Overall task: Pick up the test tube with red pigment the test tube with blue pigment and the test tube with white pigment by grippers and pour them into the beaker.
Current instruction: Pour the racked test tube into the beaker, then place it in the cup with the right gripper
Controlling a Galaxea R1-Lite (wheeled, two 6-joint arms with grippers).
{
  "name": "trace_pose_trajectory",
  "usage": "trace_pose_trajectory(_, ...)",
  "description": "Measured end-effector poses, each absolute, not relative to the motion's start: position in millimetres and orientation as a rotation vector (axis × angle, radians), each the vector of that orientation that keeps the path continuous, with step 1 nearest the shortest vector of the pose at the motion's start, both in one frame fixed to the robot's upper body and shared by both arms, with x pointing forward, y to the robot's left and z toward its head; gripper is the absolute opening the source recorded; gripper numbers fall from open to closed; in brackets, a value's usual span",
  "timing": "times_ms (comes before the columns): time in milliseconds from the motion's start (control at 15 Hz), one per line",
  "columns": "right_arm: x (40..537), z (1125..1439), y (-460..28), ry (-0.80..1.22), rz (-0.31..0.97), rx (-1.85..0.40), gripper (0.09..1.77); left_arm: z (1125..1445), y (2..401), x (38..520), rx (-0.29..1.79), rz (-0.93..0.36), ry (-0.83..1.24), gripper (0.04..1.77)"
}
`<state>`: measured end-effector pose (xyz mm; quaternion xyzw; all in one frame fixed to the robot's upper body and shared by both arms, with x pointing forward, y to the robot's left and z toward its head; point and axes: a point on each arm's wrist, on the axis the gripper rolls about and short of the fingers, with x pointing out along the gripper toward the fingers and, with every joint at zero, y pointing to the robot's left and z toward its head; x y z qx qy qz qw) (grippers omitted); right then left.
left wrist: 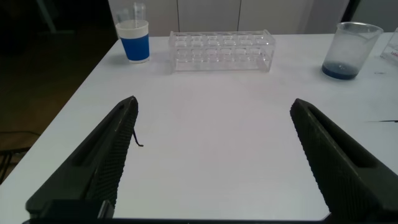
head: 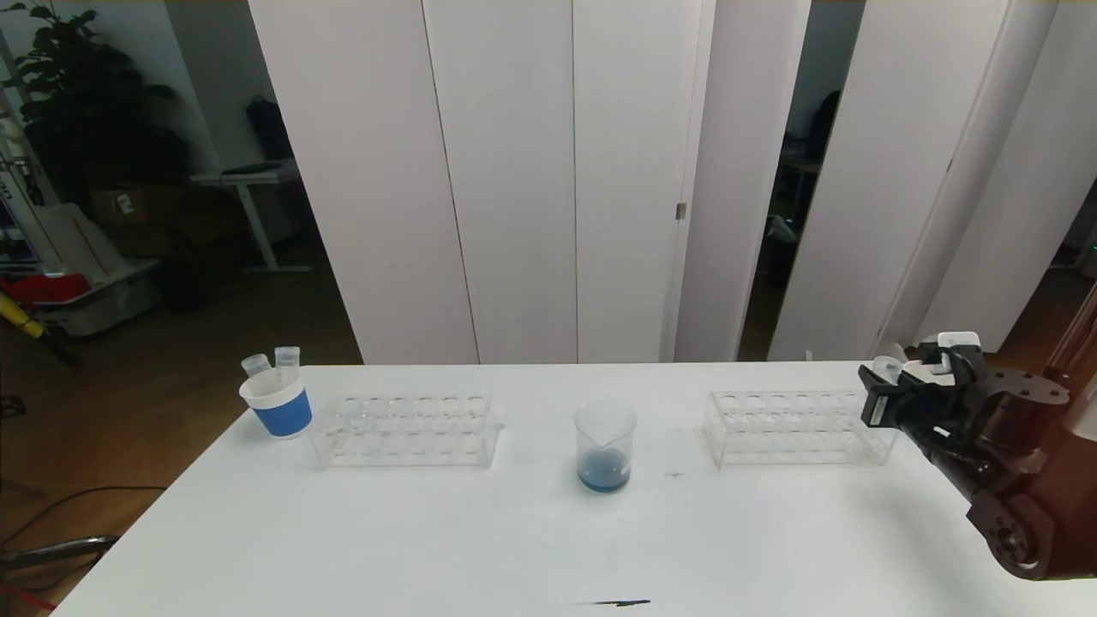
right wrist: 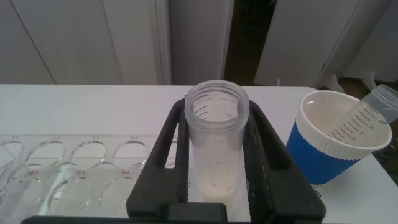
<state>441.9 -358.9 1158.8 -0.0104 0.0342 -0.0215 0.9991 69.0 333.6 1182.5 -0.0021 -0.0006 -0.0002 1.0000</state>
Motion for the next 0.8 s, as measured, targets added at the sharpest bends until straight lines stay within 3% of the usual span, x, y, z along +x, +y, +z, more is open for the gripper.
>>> trace_pose_trajectory(467,441,1197,-359,-0.052,-0.048,-0.042,0.58,1182,334,69,-0.004,0.000,-0.001,1.75)
trace_pose_trajectory(800,450,1229,-359,-0.017,-0.047,-0.049,0.58,1182,334,69,-0.004,0.000,-0.001,1.75)
